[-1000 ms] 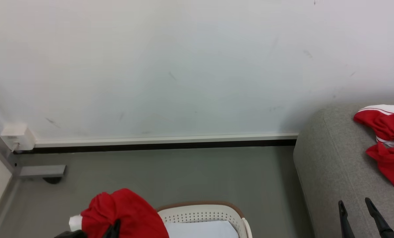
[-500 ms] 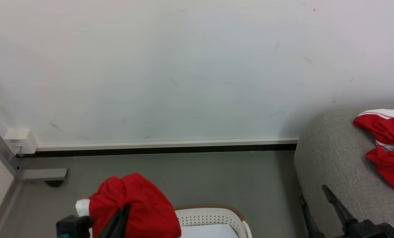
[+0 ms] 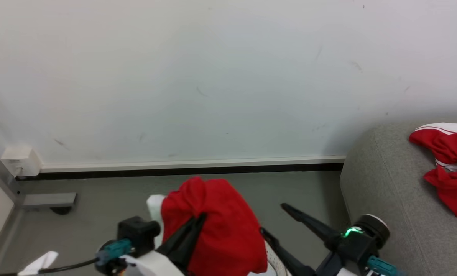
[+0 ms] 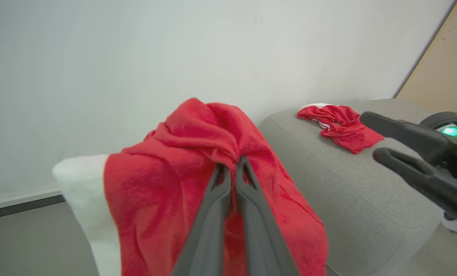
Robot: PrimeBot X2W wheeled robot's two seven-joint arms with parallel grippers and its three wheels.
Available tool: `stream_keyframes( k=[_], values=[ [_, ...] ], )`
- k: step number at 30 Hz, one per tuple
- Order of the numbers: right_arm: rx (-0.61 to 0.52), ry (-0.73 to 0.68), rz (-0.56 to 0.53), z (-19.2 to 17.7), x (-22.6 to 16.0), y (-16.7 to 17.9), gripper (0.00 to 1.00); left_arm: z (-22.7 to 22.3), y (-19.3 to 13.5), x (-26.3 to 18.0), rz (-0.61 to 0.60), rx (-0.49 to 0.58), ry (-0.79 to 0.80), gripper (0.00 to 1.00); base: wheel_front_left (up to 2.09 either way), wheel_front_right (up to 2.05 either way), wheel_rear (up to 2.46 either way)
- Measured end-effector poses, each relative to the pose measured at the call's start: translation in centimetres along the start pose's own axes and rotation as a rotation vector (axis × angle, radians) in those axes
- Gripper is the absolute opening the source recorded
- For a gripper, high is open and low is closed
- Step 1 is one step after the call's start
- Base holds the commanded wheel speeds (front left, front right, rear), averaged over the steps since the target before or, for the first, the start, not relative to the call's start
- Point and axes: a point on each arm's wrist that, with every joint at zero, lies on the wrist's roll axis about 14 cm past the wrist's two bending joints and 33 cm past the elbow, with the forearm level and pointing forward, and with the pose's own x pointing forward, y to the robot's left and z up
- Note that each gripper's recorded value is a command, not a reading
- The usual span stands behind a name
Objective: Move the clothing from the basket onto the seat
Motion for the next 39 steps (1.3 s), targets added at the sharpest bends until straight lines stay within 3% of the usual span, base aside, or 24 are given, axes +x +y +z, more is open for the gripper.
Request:
stream_keyframes(
  k=[5, 14, 27, 28, 29, 30, 31, 39],
  values=[
    [0.001, 0.027, 0.095, -0.1, 0.8, 2.0, 1.0, -0.1, -3.2, 1.1, -0.099, 0.001, 0.007, 0.0, 0.0, 0.0, 0.0],
    [-0.037, 0.114, 0.152, -2.2, 0.6, 2.8, 1.0, -0.4, -6.7, 1.9, -0.208, -0.014, 0.03, 0.0, 0.0, 0.0, 0.0],
    [-0.078, 0.162, 0.143, -3.3, 0.3, 2.0, 1.0, -0.8, -9.4, 1.7, -0.315, -0.085, 0.086, 0.0, 0.0, 0.0, 0.0],
    [-0.076, 0.163, 0.142, -3.3, 0.3, 2.0, 0.85, -0.8, -9.6, 1.7, -0.32, -0.091, 0.086, 0.0, 0.0, 0.0, 0.0],
    [-0.075, 0.171, 0.141, -3.5, 0.3, 2.0, 0.45, -0.8, -9.7, 1.7, -0.323, -0.093, 0.087, 0.0, 0.0, 0.0, 0.0],
    [-0.072, 0.178, 0.138, -3.7, 0.3, 1.9, 0.29, -0.8, -9.8, 1.6, -0.327, -0.096, 0.09, 0.0, 0.0, 0.0, 0.0],
    [-0.07, 0.18, 0.136, -3.7, 0.3, 1.8, 0.02, -0.8, -9.9, 1.6, -0.33, -0.1, 0.091, 0.0, 0.0, 0.0, 0.0],
    [-0.042, 0.169, 0.098, -3.5, 0.2, 0.9, 0.0, -0.9, -10.0, 1.8, -0.337, -0.111, 0.097, 0.0, 0.0, 0.0, 0.0]
  ],
)
